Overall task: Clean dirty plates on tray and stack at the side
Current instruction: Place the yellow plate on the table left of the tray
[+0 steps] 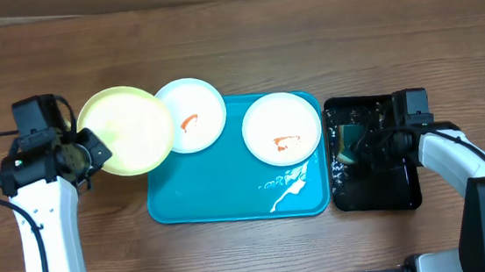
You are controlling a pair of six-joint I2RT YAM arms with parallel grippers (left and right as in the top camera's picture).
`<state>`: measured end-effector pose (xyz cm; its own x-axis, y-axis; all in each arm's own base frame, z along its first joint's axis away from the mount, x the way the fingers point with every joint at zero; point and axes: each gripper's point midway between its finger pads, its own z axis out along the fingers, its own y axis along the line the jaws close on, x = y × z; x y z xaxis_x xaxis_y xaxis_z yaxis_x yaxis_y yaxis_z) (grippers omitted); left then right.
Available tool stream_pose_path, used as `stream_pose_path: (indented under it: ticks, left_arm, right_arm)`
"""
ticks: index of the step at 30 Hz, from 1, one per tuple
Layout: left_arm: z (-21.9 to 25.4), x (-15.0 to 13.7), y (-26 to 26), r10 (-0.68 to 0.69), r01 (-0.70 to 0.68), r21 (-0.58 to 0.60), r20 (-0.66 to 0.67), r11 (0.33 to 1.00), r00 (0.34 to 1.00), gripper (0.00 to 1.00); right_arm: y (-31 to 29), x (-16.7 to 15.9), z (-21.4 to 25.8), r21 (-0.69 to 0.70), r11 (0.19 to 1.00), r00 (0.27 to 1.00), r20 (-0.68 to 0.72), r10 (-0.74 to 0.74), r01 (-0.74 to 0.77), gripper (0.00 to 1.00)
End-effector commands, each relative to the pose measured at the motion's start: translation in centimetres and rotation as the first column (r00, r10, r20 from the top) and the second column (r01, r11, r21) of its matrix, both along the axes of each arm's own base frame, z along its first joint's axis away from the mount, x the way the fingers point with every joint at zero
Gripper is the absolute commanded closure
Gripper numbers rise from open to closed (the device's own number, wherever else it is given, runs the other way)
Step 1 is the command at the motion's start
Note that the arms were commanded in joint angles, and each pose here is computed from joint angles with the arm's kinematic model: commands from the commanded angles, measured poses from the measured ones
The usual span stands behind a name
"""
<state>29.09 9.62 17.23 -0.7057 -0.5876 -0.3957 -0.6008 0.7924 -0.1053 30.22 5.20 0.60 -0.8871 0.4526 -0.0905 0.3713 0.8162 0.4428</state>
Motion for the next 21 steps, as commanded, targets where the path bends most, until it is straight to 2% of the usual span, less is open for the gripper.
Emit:
stream_pose_path:
  ticks: [1,3,11,18,21]
  left_arm:
    - [-0.7,0.7,0.0,0.014,-0.015,-0.059,-0.011,0.998,1.0,0.96]
    - [-1.3,0.7,0.7,0.029,-0.03,-0.036,-0.037,0.999,0.999,0.96]
    - [-2.3,-0.1,4.4,0.122,-0.103,0.151,-0.121,0.983,0.985,0.96]
    - [-4.7,0.0,5.0,0.161,-0.14,0.121,-0.182,0.983,0.97,0.96]
    - [-6.1,-0.2,5.7,0.228,-0.21,0.103,-0.209,0.972,0.951,0.96]
  right_arm:
    - [-0.2,-1.2,-1.1,-0.008,1.0,0.999,-0.046,-0.019,0.019,0.96]
    - [1.0,-0.2,0.4,0.046,0.996,0.997,0.011,0.072,-0.072,0.96]
    - [-0.1,2.6,5.2,-0.028,0.994,0.994,0.033,0.107,-0.107,0.96]
    - [-2.3,1.1,4.2,-0.154,0.985,0.995,-0.069,0.07,-0.08,0.96]
    - [-2.8,-0.1,2.6,-0.18,0.98,0.992,-0.109,0.062,-0.081,0.96]
